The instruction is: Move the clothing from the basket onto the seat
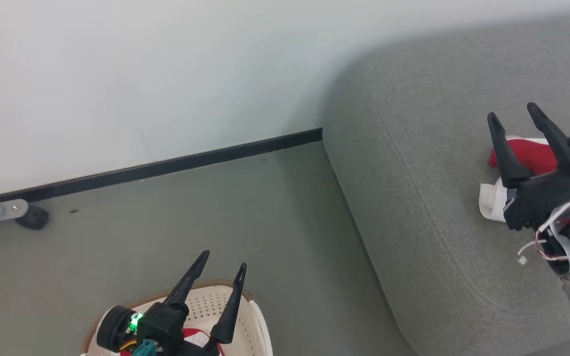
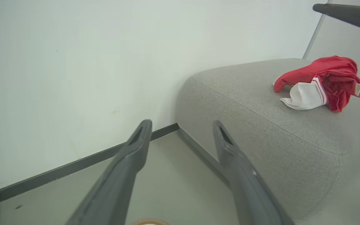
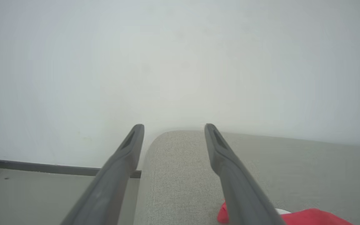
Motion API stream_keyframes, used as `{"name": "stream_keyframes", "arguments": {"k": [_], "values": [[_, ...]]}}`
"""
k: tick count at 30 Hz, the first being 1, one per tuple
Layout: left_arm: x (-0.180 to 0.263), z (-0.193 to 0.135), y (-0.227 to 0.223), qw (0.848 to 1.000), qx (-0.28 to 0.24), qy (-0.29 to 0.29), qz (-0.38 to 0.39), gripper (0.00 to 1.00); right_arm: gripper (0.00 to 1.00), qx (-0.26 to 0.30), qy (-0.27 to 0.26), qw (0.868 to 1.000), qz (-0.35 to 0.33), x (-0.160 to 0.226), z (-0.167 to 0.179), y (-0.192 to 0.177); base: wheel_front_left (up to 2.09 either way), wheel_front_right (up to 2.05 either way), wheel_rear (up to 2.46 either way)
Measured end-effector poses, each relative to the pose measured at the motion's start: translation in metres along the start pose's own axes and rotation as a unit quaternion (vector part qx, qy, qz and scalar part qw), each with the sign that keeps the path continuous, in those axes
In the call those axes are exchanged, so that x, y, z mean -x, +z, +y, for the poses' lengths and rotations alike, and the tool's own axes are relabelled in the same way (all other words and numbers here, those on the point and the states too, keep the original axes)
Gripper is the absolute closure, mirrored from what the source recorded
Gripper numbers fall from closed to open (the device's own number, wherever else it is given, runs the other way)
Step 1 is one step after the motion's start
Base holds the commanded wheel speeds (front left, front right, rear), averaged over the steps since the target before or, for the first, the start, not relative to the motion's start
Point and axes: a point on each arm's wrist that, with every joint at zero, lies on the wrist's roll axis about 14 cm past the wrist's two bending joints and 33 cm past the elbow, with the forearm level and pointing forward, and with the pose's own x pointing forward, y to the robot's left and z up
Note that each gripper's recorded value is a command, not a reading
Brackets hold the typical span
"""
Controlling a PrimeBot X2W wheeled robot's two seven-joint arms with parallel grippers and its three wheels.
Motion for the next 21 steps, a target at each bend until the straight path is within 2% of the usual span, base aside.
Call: {"name": "stream_keyframes", "arguments": {"k": [4,11,21], "values": [[0.008,0.013,0.012,1.000,-0.010,0.025,-0.013,0.00,0.00,-0.040,0.033,0.997,-0.064,0.011,0.023,0.018,0.00,0.00,0.00],[0.027,0.034,0.038,0.996,-0.014,0.078,-0.044,0.00,0.00,-0.112,0.080,0.987,-0.085,0.032,0.059,0.022,0.00,0.00,0.00],[0.064,0.057,0.060,0.986,-0.032,0.144,-0.071,0.00,0.00,-0.177,0.116,0.971,-0.109,0.057,0.089,0.032,0.00,0.00,0.00]]}}
